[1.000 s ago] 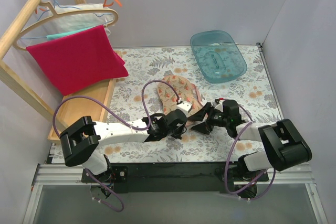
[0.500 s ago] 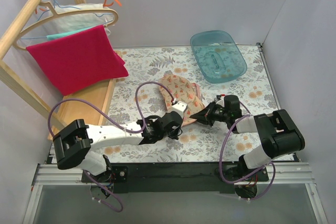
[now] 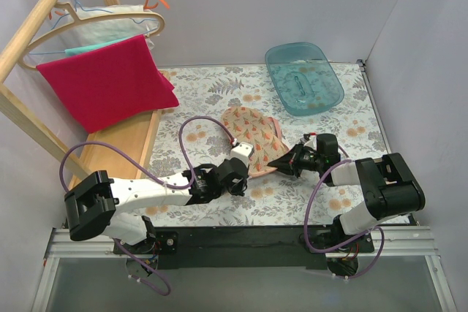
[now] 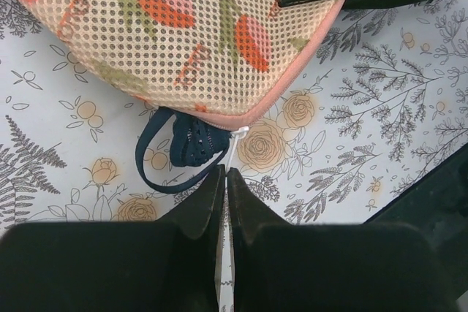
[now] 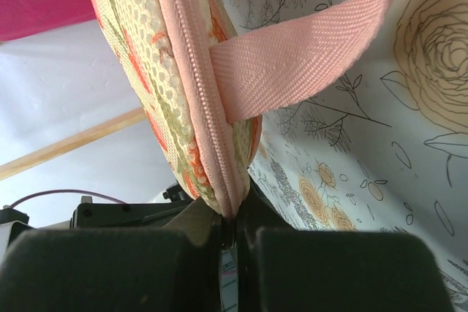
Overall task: Place the bra in the laundry bag and zip it closed
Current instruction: Zip the zipper on the laundry bag.
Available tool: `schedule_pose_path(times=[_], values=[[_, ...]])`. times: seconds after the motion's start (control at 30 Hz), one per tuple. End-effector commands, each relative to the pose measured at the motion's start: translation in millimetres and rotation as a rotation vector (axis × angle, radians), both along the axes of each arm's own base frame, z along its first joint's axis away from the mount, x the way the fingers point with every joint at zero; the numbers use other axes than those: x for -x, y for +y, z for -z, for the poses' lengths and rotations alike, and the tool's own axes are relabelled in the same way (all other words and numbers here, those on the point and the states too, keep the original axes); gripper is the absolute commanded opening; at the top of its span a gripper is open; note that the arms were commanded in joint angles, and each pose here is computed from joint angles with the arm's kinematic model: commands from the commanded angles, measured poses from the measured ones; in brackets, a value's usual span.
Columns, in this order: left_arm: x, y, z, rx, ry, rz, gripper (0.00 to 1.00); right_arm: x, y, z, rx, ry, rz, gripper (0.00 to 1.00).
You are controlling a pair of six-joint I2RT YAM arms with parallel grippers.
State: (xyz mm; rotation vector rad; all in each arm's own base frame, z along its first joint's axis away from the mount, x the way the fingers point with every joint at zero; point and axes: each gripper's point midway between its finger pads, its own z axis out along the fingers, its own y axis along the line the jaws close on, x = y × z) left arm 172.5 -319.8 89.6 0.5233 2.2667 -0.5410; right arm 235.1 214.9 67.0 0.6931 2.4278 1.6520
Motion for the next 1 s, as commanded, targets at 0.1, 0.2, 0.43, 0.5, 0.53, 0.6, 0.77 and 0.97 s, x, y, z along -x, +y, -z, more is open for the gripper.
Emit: schedule_pose_path(times=[0.1, 0.2, 0.43, 0.5, 0.53, 0.6, 0.77, 0.97], values=[[6.2, 53.4, 20.5, -0.205, -0.006, -0.049, 0.00, -35.3, -19.8, -0.5, 0.059, -0.112, 0.120, 0.01], [7.2, 63.0, 20.5, -0.205, -0.011, -0.068, 0.00, -35.3, -20.9, 2.1, 0.067, -0.111, 0.117, 0.01], [6.5, 62.9, 18.4, -0.178, -0.005, -0.090, 0.00, -31.1, -17.7, -1.5, 0.051, -0.118, 0.087, 0.01], [5.0, 56.1, 18.1, -0.170, -0.005, -0.085, 0.00, -28.5, -17.5, -2.1, 0.051, -0.121, 0.083, 0.01], [1.9, 53.4, 15.8, -0.165, -0.013, -0.092, 0.00, -26.4, -17.3, -2.7, 0.048, -0.121, 0.078, 0.01], [-3.7, 49.3, 18.4, -0.171, -0.023, -0.113, 0.00, -20.6, -17.6, -0.9, 0.045, -0.114, 0.071, 0.01], [-18.0, 28.3, 19.1, -0.110, -0.027, -0.120, 0.13, -4.8, -17.4, 2.8, 0.038, -0.091, 0.063, 0.01], [-40.6, 14.8, -4.9, 0.232, 0.047, -0.200, 0.54, 2.5, -16.0, -11.3, -0.003, -0.090, 0.074, 0.04]])
